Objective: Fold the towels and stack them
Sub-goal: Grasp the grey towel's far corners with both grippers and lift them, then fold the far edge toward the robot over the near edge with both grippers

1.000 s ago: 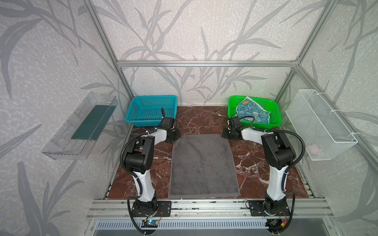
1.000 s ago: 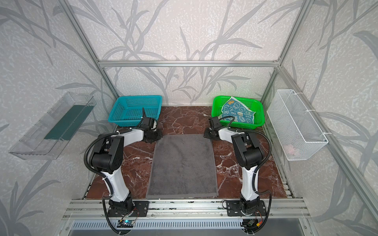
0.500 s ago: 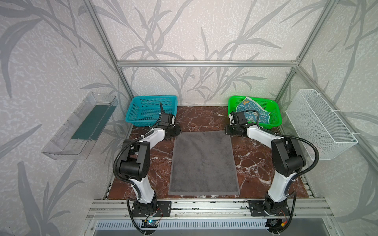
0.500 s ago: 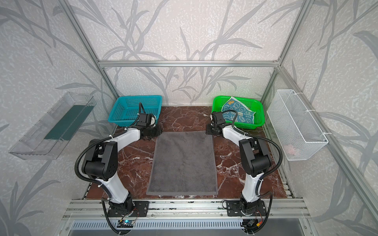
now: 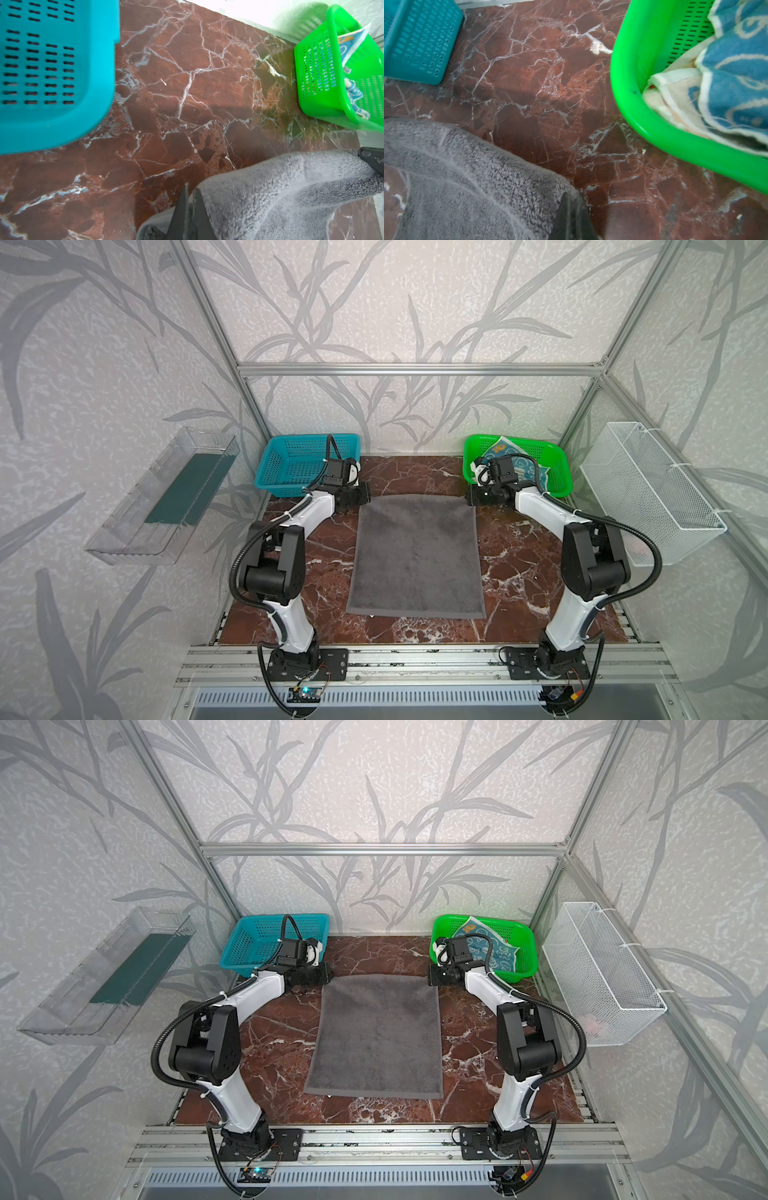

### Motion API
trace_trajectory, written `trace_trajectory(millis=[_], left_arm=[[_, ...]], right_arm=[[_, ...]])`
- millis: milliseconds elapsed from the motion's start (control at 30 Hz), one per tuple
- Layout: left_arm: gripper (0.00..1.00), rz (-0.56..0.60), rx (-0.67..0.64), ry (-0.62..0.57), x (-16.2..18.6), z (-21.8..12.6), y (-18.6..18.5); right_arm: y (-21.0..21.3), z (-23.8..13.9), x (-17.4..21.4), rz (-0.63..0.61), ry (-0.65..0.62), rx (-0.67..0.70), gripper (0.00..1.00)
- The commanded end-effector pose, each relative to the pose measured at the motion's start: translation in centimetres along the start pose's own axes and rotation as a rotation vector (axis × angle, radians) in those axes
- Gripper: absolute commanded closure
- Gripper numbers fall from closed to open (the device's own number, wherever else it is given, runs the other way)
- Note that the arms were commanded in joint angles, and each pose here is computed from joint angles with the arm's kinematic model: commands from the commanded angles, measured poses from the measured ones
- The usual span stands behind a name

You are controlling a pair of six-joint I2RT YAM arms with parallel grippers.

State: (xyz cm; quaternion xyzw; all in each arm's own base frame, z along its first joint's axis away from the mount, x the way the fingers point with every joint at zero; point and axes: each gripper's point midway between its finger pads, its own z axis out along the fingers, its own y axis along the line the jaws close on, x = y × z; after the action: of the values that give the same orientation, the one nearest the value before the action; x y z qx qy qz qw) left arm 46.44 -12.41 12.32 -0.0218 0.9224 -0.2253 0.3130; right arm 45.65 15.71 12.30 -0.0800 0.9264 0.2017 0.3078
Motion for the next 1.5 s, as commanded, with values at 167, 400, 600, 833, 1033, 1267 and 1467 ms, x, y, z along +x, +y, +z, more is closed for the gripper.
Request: trace_trajectory(millis=[167, 400, 600, 833, 1033, 1267, 1467], left_arm=[[1.0, 0.026, 0.057, 0.044, 3.3, -5.2, -1.8], [1.0, -0.005, 0.063, 0.068, 7.2, -8.7, -2.2], [1.0, -0.05, 0.027, 0.111, 11.3, -10.9, -1.5], [1.0, -0.122, 0.017, 0.141, 14.7, -12.7, -1.2], [1.0, -0.165, -0.002, 0.181, 17.1, -13.0, -0.7], [1.0, -0.238, -0.055, 0.214, 19.3, -12.4, 0.3], [1.0, -0.27, -0.122, 0.255, 20.9, -11.9, 1.2]], right_arm=[[3.2, -6.1, 2.5, -0.036, -0.03, -0.112, 1.0], [4.8, -8.9, 7.5, -0.034, -0.003, -0.153, 1.0], [5.1, -10.6, 12.4, 0.012, 0.055, -0.14, 1.0], [5.8, -11.5, 17.1, 0.09, 0.106, -0.145, 1.0], [5.8, -12.0, 20.3, 0.135, 0.157, -0.119, 1.0], [5.4, -11.8, 23.4, 0.179, 0.198, -0.084, 1.0], [4.9, -11.2, 25.4, 0.218, 0.222, -0.066, 1.0]])
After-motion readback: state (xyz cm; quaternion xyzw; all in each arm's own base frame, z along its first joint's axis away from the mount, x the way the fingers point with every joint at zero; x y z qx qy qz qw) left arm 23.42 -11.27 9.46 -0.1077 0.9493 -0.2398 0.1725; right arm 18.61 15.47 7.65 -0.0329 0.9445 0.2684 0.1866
